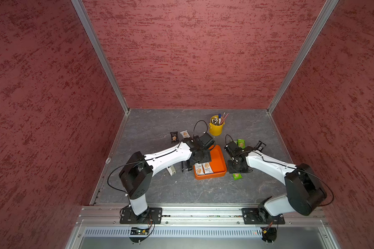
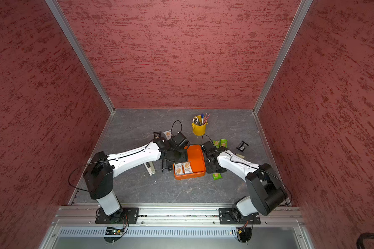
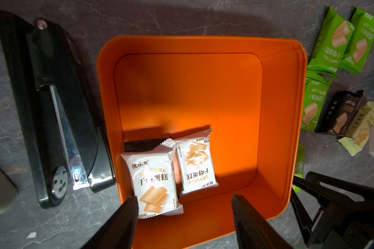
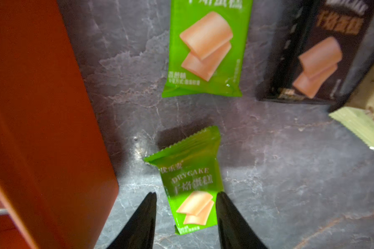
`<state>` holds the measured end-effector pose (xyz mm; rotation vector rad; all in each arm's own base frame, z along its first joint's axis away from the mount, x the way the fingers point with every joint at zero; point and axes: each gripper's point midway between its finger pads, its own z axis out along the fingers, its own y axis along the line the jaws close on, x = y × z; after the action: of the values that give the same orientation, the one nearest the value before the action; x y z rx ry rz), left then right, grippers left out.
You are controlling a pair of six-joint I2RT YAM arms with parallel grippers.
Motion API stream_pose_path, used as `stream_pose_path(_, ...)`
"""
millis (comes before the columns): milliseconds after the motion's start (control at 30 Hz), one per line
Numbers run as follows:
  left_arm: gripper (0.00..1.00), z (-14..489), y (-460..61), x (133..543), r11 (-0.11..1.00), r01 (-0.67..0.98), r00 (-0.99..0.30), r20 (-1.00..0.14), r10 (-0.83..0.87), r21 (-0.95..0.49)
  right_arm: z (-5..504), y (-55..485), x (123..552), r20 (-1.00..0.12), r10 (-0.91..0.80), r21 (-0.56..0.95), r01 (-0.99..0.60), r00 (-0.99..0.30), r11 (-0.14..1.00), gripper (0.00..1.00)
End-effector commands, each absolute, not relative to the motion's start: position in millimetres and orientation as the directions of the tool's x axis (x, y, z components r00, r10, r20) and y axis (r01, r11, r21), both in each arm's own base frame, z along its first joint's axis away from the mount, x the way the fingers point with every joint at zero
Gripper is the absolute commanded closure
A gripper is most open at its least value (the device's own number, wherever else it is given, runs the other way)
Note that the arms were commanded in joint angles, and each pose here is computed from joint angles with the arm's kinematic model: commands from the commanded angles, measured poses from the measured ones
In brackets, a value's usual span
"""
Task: Take the cookies out of the storage box
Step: Place the cookie at the center of the board, then pick up the cookie from the storage box.
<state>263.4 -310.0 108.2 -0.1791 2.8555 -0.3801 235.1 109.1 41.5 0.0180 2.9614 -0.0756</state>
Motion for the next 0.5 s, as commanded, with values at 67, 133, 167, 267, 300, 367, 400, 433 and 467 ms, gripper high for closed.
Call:
stream_pose_path(67,0.27,113.3,-319.6,264.2,0.960,-0.088,-0.958,-0.240,-0.155,-0.267,84.4,108.6,252.6,-0.294,0.014,-0.014,0.019,-0.956,1.000,0.49)
stream_pose_path(133,0.27,112.0,-323.0,262.3,0.962,-0.089,-0.960,-0.234,-0.152,-0.260,98.9,108.1,257.0,-0.327,0.020,-0.001,0.022,-0.945,1.000,0.47)
stream_pose_path(167,0.27,111.0,-325.2,261.0,0.962,-0.088,-0.962,-0.231,-0.149,-0.257,105.2,108.3,259.1,-0.340,0.023,0.006,0.023,-0.940,1.000,0.45)
stream_pose_path(267,0.27,105.2,-331.6,255.6,0.965,-0.096,-0.965,-0.216,-0.151,-0.246,123.7,109.9,265.4,-0.387,0.036,0.037,0.023,-0.921,0.999,0.42)
stream_pose_path(300,0.27,102.7,-334.1,253.5,0.965,-0.101,-0.965,-0.210,-0.154,-0.243,128.4,110.8,266.8,-0.399,0.042,0.052,0.022,-0.916,0.998,0.40)
stream_pose_path(367,0.27,98.2,-339.3,249.7,0.965,-0.109,-0.966,-0.203,-0.159,-0.239,134.7,113.6,268.8,-0.414,0.057,0.091,0.021,-0.909,0.996,0.37)
stream_pose_path(400,0.27,95.7,-342.0,247.6,0.966,-0.114,-0.966,-0.200,-0.163,-0.234,136.8,116.1,269.0,-0.417,0.062,0.116,0.014,-0.907,0.993,0.35)
stream_pose_path(433,0.27,92.8,-344.0,245.9,0.967,-0.117,-0.966,-0.200,-0.164,-0.226,138.5,118.8,268.9,-0.419,0.065,0.141,0.005,-0.906,0.990,0.34)
stream_pose_path(467,0.27,90.3,-346.3,244.8,0.968,-0.118,-0.966,-0.201,-0.164,-0.220,139.4,121.3,268.7,-0.421,0.065,0.157,-0.002,-0.905,0.988,0.33)
